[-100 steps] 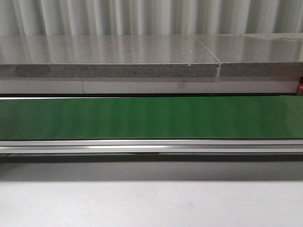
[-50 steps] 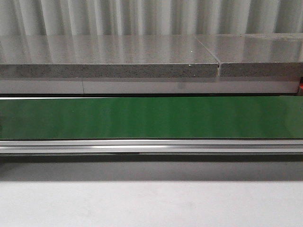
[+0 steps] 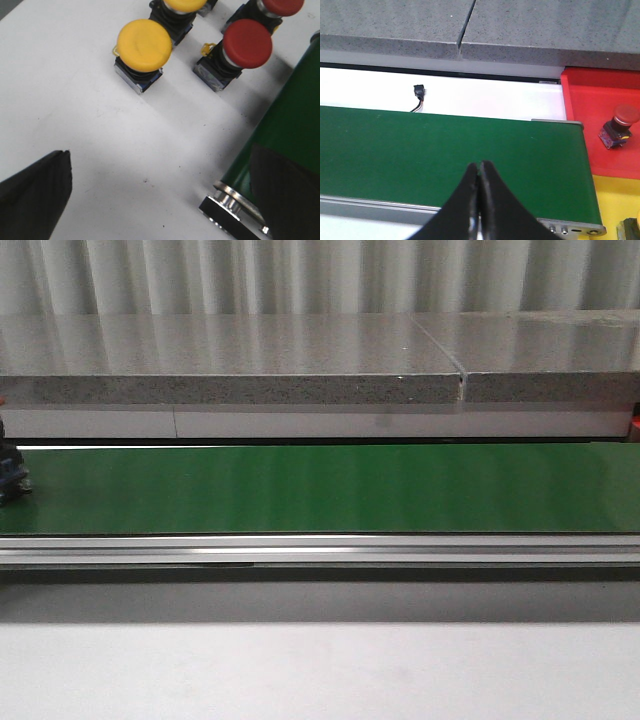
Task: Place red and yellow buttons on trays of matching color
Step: 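Set the red button on the green belt and open the left gripper, then move the left gripper to a yellow push button and grasp it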
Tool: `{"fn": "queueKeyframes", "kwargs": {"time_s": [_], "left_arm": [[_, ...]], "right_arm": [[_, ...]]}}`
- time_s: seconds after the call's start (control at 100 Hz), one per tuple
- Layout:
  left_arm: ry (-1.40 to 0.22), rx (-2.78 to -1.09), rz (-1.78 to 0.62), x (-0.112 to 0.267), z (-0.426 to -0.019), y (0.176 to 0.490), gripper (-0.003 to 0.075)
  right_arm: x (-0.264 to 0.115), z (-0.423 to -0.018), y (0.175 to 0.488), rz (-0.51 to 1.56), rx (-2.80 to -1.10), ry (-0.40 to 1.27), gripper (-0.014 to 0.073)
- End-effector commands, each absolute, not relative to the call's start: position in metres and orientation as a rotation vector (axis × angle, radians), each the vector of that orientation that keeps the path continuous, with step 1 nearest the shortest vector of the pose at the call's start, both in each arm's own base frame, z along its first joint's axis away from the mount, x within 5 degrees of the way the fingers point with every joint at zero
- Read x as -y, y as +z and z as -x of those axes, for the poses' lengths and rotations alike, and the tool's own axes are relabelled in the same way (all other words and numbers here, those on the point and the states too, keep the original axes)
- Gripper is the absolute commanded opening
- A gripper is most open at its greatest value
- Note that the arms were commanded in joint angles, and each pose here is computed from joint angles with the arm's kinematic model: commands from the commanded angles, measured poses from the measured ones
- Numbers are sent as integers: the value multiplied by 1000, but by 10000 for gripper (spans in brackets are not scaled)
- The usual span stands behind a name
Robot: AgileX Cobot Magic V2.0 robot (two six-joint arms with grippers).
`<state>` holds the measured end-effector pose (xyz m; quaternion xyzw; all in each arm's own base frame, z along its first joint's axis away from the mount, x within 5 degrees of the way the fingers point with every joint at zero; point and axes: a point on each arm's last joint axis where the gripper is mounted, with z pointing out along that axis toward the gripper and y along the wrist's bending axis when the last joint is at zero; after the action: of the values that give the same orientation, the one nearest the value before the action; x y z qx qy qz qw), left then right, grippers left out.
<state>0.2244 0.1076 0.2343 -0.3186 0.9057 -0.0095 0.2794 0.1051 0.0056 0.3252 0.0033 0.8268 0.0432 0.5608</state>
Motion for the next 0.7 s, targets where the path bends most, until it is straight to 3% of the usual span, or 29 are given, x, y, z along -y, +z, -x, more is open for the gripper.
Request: {"fn": "queueKeyframes", "kwargs": {"time_s": [0.0,0.69], "left_arm": [[5,-2350,839,-114,-233,242,689],[11,-2418,847,-141,-282,223,689]], "right_arm": [[-5,-106,339,-10,-1856,92,-68],[-5,-106,339,-10,-1856,92,-68]]}}
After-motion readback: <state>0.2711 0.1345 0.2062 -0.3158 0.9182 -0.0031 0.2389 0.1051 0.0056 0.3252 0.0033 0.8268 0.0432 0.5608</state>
